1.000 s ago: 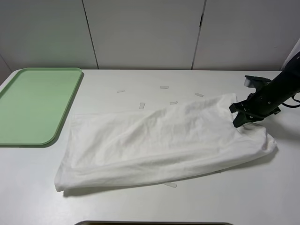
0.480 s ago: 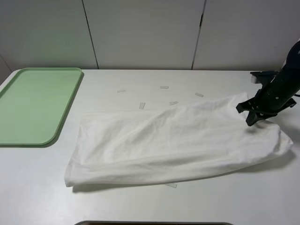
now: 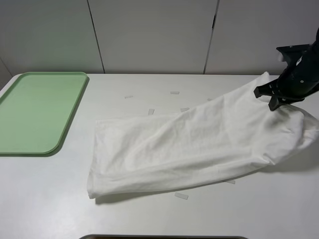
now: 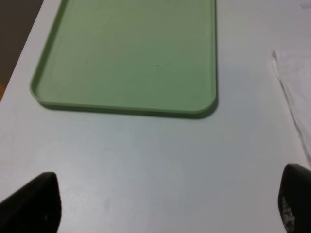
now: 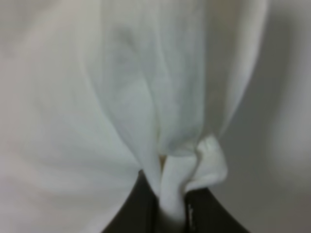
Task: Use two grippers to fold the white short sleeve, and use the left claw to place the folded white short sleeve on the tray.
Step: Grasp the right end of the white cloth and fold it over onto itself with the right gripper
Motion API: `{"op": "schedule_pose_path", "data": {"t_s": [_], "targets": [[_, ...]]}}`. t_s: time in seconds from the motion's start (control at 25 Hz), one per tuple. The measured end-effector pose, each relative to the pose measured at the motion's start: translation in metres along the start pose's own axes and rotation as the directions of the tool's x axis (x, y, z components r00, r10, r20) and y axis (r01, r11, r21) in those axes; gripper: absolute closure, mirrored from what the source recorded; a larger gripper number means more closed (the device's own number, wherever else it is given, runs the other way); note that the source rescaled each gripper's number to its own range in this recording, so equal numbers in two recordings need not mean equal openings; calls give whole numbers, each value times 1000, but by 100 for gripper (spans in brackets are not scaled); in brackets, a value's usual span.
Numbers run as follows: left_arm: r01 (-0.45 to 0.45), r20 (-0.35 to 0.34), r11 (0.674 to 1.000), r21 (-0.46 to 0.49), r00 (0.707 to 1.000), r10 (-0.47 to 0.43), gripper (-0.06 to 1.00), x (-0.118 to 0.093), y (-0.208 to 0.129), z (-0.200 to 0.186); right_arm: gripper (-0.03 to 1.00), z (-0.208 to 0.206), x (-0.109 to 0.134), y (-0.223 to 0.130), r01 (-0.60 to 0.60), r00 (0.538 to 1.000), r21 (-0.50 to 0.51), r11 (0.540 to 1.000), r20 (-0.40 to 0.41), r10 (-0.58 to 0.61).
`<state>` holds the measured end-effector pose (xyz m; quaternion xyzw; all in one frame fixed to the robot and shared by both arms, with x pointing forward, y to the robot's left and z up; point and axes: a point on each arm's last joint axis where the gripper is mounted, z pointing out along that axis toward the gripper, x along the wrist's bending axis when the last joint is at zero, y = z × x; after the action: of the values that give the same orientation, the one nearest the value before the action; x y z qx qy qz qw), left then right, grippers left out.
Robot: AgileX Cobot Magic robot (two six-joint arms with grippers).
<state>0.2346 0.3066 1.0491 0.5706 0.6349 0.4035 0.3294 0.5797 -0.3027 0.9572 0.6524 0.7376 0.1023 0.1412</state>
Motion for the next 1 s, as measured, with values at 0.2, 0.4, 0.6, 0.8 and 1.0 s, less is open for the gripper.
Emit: {"op": "schedule_pose_path", "data": {"t_s": [0.2,0.4,0.6,0.8,1.0], "targets": [[0,0,1000,0,1000,0,6,0,0,0,90,-2,25,-2,24,999,43,999,-23,-23],[0,0,1000,0,1000,0,6,0,0,0,90,-5,58,-6,37,998,88,995,-50,-32],[0,0,1000,0,1000,0,6,0,0,0,90,-8,91,-8,78,992,85,993,-101,-70],[0,0,1000,0,1000,0,6,0,0,0,90,-14,130,-11,78,977,56,995,-201,-66],[0,0,1000,0,1000,0,6,0,0,0,90,-10,134,-12,49,974,64,997,-224,-33]]}}
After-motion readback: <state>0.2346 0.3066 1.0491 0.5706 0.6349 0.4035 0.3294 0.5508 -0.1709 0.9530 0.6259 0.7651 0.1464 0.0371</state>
